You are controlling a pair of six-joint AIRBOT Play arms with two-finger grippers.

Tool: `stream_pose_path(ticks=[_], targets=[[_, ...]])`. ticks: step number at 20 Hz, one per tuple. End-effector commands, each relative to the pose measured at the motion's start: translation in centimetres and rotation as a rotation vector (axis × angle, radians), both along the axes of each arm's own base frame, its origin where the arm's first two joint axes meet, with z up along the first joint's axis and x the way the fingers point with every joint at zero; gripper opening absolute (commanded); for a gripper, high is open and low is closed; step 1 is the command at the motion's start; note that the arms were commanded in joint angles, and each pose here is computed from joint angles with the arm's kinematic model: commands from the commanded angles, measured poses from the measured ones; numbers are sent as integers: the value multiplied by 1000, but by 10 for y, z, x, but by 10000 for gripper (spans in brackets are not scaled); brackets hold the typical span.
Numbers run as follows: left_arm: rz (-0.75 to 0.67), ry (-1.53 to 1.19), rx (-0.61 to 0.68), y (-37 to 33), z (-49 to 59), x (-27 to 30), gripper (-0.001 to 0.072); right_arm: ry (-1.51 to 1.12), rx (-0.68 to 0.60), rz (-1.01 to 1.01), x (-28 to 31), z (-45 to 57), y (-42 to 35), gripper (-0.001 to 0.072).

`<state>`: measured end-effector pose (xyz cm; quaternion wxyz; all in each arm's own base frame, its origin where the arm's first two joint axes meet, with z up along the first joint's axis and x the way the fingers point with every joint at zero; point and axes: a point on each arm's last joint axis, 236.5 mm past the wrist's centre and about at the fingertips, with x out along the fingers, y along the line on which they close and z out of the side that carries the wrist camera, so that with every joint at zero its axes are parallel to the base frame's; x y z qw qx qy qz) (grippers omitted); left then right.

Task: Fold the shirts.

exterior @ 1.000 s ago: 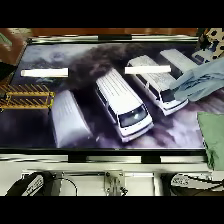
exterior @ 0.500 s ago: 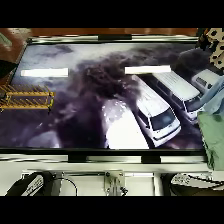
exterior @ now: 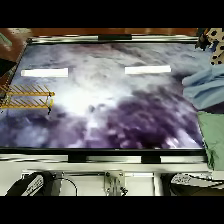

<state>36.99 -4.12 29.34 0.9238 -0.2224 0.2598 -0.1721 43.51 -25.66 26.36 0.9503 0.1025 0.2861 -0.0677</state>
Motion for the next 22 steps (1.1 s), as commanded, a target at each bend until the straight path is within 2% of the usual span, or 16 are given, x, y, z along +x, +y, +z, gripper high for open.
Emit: stream_pose_path(ticks=[1,4,9,16,20,22], targets=[[1,-1,0,0,0,0,27,-16,-10,21,10,-9,-10,49],[1,-2,0,0,0,0,27,-58,6,52,23,-11,-10,49],[1,-1,0,0,0,0,27,-94,-55,59,26,-6,-20,49],[-11,12,2,-2,-2,-3,27,171,-28,-4,-28,-66,-57,49],[-18,20,2,-3,-4,-4,27,0,45,23,-14,-32,-46,49],[-18,20,3,-3,-4,-4,27,-93,40,65,3,-10,-33,49]])
